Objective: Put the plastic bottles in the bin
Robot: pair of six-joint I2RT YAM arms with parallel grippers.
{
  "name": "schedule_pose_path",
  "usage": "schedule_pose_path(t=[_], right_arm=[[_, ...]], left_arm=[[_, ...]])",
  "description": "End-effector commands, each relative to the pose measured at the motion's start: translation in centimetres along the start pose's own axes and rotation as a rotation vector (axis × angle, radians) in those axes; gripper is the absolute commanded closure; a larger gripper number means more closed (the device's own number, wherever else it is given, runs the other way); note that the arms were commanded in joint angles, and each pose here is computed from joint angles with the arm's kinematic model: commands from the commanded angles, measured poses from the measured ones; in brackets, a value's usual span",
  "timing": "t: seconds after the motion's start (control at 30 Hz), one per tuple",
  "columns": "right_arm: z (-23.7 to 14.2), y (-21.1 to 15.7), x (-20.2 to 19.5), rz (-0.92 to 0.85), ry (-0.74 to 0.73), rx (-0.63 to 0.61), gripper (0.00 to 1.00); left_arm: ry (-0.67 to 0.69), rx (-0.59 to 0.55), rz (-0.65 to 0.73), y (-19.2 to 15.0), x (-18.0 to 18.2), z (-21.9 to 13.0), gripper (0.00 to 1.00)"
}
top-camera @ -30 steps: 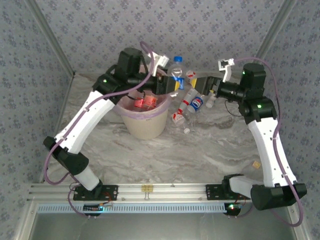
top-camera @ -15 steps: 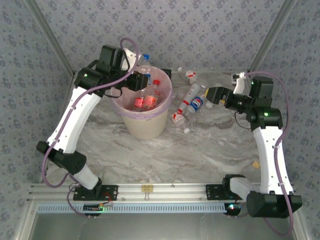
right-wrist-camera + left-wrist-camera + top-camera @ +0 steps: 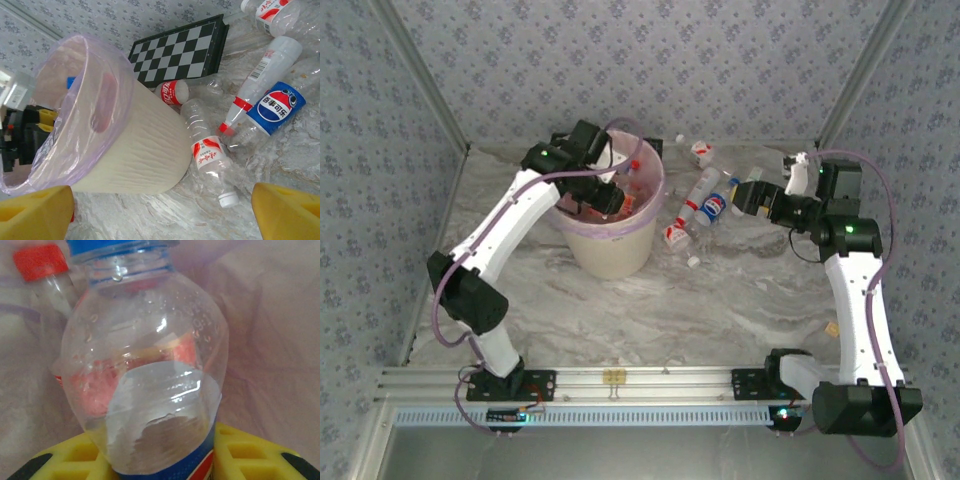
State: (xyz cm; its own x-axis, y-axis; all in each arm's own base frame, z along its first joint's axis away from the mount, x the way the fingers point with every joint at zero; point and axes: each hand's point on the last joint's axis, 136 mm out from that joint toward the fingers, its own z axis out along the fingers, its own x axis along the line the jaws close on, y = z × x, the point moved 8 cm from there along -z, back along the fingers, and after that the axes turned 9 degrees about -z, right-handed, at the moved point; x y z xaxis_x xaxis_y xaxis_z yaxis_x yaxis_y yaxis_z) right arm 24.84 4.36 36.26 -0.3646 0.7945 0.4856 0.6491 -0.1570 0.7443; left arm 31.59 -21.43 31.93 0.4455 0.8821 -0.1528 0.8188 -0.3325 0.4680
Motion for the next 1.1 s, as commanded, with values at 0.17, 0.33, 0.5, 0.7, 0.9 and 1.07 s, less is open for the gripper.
schedule_pose_path(t=[0.17, 0.33, 0.5, 0.7, 0.9, 1.07], right_arm=[[0.1, -0.7, -0.6, -0.004, -0.026, 0.017, 0.07], [0.0, -1.0, -1.3, 0.018, -0.077, 0.028, 0.07], [0.0, -1.5, -3.1, 0.096, -0.140, 0.043, 0.07], [-0.2, -1.6, -4.3, 0.137, -0.179, 0.036, 0.07], [0.3, -1.6, -6.1, 0.192, -0.282, 0.042, 0.07], [1.5, -1.8, -8.0, 0.230, -0.345, 0.079, 0.06]], left_arm=[[-0.100, 0.060, -0.046, -0.8, -1.0, 4.0, 0.91], [-0.108, 0.091, -0.079, -1.8, -1.5, 6.2, 0.77], [-0.107, 0.063, -0.123, -2.2, -1.7, 7.1, 0.60], [-0.061, 0.013, -0.100, -1.5, -1.4, 4.8, 0.32], [-0.066, -0.059, -0.071, -0.4, -1.7, 1.5, 0.18], [-0.042, -0.108, -0.047, 0.2, -1.7, -0.9, 0.07]])
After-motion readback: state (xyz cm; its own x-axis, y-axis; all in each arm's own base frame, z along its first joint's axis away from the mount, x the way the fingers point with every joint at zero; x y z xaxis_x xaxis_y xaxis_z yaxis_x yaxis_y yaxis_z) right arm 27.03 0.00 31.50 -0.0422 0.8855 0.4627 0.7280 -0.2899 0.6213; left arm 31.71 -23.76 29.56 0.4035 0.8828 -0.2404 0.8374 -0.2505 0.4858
